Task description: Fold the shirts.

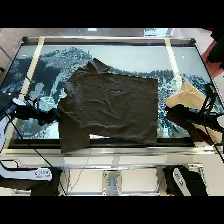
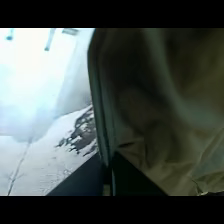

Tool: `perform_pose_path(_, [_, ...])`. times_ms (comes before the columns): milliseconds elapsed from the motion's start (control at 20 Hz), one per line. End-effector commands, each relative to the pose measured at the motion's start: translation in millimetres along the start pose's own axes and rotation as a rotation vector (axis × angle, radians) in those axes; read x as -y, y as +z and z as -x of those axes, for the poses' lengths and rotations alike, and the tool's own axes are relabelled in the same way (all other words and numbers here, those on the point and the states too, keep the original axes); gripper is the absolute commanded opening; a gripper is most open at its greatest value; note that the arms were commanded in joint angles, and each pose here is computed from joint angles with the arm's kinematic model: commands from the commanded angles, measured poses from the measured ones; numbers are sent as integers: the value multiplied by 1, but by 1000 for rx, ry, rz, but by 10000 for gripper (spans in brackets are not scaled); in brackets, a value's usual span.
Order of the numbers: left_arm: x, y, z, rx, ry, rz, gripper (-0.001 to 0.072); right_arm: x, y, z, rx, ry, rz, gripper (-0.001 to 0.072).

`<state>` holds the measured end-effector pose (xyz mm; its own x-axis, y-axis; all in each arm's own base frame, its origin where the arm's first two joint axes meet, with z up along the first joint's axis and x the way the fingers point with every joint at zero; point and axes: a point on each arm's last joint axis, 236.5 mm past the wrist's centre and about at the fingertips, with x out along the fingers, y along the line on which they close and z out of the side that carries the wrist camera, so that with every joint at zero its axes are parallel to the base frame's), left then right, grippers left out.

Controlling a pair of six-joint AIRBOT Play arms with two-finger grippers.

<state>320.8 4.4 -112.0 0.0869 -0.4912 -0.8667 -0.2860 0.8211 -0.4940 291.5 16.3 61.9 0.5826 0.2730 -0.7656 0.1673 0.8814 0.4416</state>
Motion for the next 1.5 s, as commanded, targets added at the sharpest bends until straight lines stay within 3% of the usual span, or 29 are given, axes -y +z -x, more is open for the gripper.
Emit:
perform_pose_path(0, [10,-6,-4,-28,-21,-32,14,4,-27,-8,-92,-2,-133,400])
perform_pose_path(250, [13,-11,-3,-53,-33,-29,13,31,-202,-38,-587,-75,-513,406])
perform_pose_path(300, [13,-13,-3,-57,-35,-39,13,31,-225,-41,-640,-74,-554,446])
perform_pose_path(350, [13,-13,-3,-58,-36,-50,13,27,-234,-46,-648,-52,-603,479])
perform_pose_path(500, [14,-12,-3,-56,-36,-51,13,19,-213,-77,-482,41,-759,476])
perform_pose_path(700, [14,-13,-3,-57,-36,-52,13,40,-182,-95,-298,3,-869,466])
perform_pose_path(750, [14,-13,-3,-57,-37,-54,13,42,-177,-97,-273,3,-876,434])
perform_pose_path(900, [14,-13,-3,-57,-37,-54,13,42,-171,-98,-250,13,-889,133])
perform_pose_path(950, [14,-13,-3,-58,-37,-54,13,40,-171,-98,-252,23,-880,37])
perform_pose_path(1000, [15,-13,-2,-58,-42,-55,14,35,-168,-97,-251,48,-862,20])
perform_pose_path(1250, [93,41,82,213,-159,-279,12,-31,-80,-61,-107,326,-431,16])
perform_pose_path(1450, [171,39,222,566,-93,-576,13,-89,3,35,123,368,14,16])
